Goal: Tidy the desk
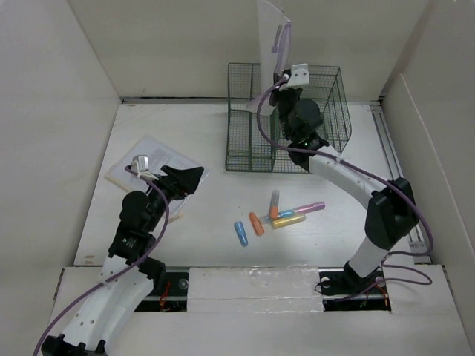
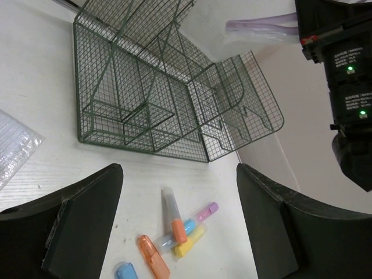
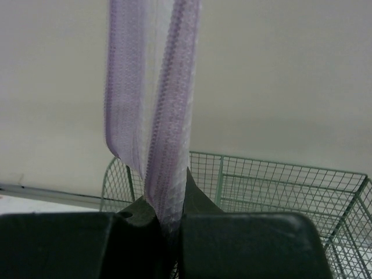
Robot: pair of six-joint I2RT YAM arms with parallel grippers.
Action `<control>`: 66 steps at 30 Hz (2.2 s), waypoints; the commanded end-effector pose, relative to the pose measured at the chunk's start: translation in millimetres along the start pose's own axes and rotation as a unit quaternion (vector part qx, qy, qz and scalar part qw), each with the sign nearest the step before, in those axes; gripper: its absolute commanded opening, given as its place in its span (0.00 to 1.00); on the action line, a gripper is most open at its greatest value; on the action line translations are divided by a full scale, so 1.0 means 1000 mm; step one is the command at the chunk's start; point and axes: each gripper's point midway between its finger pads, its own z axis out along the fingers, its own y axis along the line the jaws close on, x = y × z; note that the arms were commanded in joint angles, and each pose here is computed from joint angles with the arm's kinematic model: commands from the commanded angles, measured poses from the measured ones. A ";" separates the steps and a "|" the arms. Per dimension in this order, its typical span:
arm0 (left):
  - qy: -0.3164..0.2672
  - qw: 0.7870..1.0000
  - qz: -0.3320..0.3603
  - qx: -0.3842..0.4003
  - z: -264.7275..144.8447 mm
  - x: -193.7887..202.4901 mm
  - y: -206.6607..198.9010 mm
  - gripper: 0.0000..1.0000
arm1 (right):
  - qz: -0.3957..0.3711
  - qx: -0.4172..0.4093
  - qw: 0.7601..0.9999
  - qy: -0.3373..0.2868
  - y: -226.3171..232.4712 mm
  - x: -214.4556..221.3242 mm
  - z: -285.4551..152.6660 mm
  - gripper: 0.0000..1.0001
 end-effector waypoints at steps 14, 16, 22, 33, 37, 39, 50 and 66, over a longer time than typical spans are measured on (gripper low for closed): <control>0.025 1.000 0.004 0.013 0.013 0.020 0.009 0.74 | -0.028 0.021 0.998 -0.058 -0.009 0.072 0.007 0.00; 0.023 1.000 0.004 0.011 0.013 0.020 0.011 0.74 | -0.030 0.018 0.998 -0.061 -0.009 0.077 0.004 0.00; 0.023 1.000 0.003 0.011 0.014 0.021 0.012 0.74 | -0.041 0.013 0.998 -0.037 -0.011 0.105 -0.012 0.09; 0.025 1.000 0.002 0.014 0.014 0.021 0.010 0.74 | -0.031 0.017 0.999 0.004 -0.007 0.120 -0.031 0.54; 0.022 1.000 0.002 0.014 0.012 0.020 0.010 0.74 | -0.024 0.017 1.000 0.008 -0.007 0.113 -0.031 0.64; 0.020 1.000 0.002 0.014 0.012 0.020 0.010 0.73 | -0.022 0.017 1.000 0.009 -0.008 0.109 -0.032 0.68; 0.023 1.000 -0.001 0.017 0.012 0.022 0.010 0.73 | -0.005 0.020 0.997 0.078 -0.016 0.077 -0.015 1.00; 0.032 0.999 -0.004 0.032 0.017 0.025 0.006 0.73 | 0.020 0.009 0.979 0.203 -0.050 0.012 0.031 1.00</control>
